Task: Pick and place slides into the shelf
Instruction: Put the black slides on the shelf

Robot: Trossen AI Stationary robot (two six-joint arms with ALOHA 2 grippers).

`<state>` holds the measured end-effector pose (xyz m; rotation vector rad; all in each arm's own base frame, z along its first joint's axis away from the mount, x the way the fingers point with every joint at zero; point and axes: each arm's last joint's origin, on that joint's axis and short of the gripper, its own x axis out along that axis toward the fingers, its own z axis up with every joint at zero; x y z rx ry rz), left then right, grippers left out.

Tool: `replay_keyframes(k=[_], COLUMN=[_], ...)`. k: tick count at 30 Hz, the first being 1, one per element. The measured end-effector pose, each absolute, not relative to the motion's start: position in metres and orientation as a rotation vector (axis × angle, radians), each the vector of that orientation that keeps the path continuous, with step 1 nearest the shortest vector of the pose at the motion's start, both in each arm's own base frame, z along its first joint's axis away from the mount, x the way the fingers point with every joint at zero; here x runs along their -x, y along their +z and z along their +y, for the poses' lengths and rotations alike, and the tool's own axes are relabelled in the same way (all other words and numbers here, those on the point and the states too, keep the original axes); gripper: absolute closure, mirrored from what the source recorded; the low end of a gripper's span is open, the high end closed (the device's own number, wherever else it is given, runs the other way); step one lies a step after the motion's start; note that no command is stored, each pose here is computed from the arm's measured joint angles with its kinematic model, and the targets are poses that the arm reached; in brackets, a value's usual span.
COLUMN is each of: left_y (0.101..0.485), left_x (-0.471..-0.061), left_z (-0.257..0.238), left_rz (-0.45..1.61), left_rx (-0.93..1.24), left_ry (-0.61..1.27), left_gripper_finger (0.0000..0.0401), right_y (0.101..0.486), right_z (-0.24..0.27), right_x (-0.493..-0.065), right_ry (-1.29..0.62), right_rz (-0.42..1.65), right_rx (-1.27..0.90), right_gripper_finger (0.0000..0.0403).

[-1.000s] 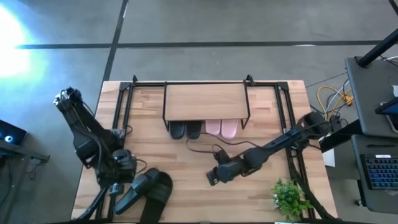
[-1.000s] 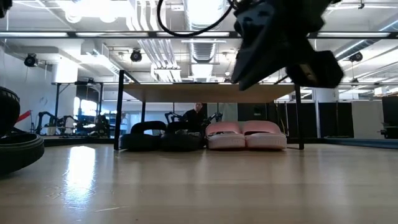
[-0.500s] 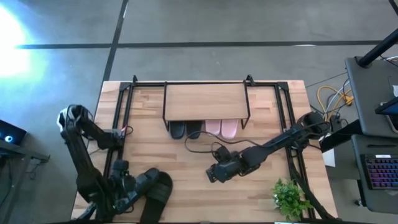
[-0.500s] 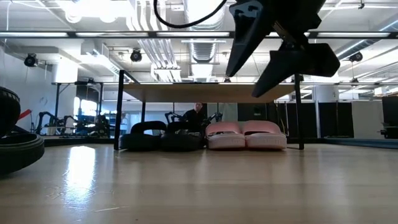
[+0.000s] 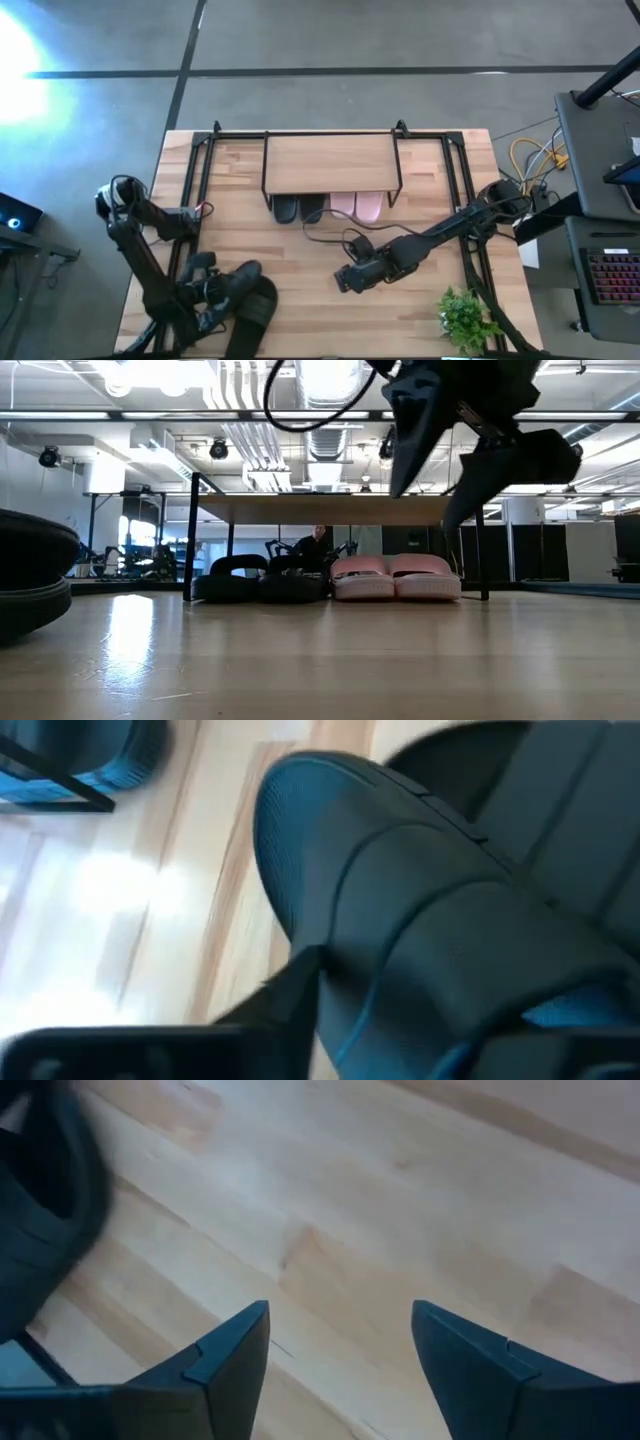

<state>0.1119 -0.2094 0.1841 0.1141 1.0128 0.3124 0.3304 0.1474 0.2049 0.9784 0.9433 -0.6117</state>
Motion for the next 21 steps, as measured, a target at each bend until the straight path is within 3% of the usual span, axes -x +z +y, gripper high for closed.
replay_keyframes(k=[4,8,12,16,21], left_y=[0.177,0.204,0.274,0.339,0.374], left_x=[-0.121,-0.136,-0.155,-0.179,-0.232], left_z=[-0.195,-0.17,-0.143,-0.114,-0.067], left_rz=[0.946,0.897,0.766,0.631,0.652], left_rx=[-0.073,-0.075,-0.048,-0.156,-0.383], left_ry=[0.305,0.319,0.301,0.352,0.542], left_gripper_finger=[0.0388,0.0397,0.0399,0.04,0.04], right_y=[0.205,0.219,0.237,0.25,0.257], right_z=[0.151,0.161,0.165,0.167,0.17], right_x=[-0.326,-0.314,-0.293,-0.274,-0.26], right_ry=[-0.624,-0.661,-0.803,-0.931,-1.04], right_rz=[0.982,0.886,0.807,0.776,0.681], right_rx=[-0.999,-1.002,-0.933,-0.856,-0.845], right_gripper_finger=[0.0165,0.0173,0.0185,0.0191,0.0193])
